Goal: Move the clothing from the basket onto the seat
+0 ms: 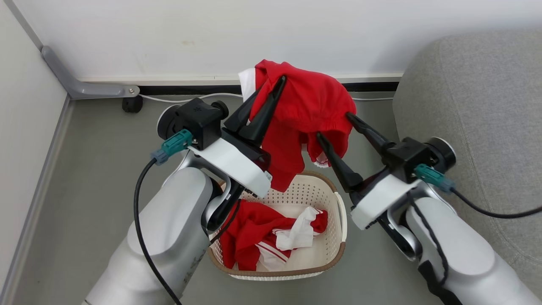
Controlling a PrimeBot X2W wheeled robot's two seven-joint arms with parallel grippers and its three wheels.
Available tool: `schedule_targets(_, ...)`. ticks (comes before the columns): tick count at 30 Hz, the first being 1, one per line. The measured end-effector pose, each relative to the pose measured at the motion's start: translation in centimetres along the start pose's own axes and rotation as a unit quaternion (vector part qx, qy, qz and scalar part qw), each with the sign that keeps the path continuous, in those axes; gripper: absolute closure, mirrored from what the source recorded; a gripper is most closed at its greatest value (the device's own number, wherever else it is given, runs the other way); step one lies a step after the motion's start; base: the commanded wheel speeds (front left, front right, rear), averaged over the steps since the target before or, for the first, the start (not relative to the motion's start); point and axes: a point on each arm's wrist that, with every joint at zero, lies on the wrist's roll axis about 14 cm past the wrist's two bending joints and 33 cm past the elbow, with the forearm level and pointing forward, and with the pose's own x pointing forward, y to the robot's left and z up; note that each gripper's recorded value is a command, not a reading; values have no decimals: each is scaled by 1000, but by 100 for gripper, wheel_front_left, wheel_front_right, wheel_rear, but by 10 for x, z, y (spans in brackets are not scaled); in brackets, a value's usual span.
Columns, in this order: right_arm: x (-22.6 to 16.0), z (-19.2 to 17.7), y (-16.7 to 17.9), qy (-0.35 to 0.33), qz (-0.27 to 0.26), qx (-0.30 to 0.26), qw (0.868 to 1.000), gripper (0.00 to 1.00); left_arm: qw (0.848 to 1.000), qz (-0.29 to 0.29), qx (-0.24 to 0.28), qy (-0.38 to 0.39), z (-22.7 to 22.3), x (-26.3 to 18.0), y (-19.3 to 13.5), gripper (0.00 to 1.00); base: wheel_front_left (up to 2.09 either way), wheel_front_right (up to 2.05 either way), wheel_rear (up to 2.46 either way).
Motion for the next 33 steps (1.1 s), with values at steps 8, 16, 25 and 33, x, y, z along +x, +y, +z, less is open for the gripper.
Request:
schedule_targets(8,23,-9,23,24,42,-50,998,0,1000,-3,-3,2,-1,-2,-3,100,0,0,0)
schedule_targets(16,37,-12,14,39,34,-87,995,0,1000,-8,-11,2,-3,-2,-9,100,0,0,0)
schedule_targets(25,42,-4,9,23,20,-67,997,100,1000,-6,-17,6,-9,0,-7,47,0,0,0)
schedule_targets(33,40,10,-3,-6,-6,-26,1000,100,1000,-7,-23,15,-18,3,-7,0,0,0,0)
